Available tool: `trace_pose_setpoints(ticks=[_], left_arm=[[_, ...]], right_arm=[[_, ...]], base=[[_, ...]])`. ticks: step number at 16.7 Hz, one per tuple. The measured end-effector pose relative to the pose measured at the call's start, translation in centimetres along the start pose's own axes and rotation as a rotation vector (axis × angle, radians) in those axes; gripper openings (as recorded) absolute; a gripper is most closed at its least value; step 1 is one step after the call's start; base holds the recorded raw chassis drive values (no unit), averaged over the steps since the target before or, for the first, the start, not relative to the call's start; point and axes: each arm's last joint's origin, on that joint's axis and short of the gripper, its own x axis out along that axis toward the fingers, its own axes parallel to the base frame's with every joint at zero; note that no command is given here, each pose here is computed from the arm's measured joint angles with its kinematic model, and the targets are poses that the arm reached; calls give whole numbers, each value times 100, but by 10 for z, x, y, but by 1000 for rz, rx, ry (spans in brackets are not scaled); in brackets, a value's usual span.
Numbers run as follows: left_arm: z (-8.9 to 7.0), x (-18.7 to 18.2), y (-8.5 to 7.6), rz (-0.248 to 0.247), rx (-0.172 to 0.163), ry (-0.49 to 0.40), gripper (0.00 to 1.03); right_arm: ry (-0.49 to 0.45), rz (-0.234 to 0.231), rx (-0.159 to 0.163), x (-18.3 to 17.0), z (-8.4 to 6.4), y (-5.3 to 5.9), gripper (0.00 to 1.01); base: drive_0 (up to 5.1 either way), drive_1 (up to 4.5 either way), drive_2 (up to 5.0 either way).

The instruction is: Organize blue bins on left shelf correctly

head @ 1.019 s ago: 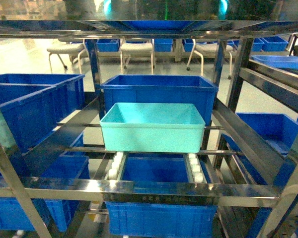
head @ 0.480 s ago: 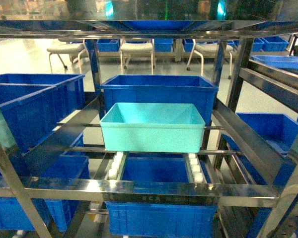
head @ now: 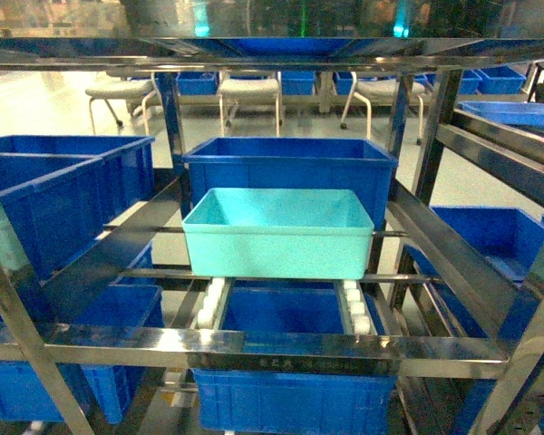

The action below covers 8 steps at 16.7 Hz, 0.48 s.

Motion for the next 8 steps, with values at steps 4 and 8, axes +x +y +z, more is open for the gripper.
trace_pose_setpoints(ticks=[4, 8], left_arm=[[0, 0, 0, 0, 0, 0, 51], [0, 0, 0, 0, 1, 0, 97]], right_arm=[[0, 0, 0, 0, 0, 0, 49], [0, 0, 0, 0, 0, 0, 98]], base=[[0, 0, 0], [0, 0, 0]])
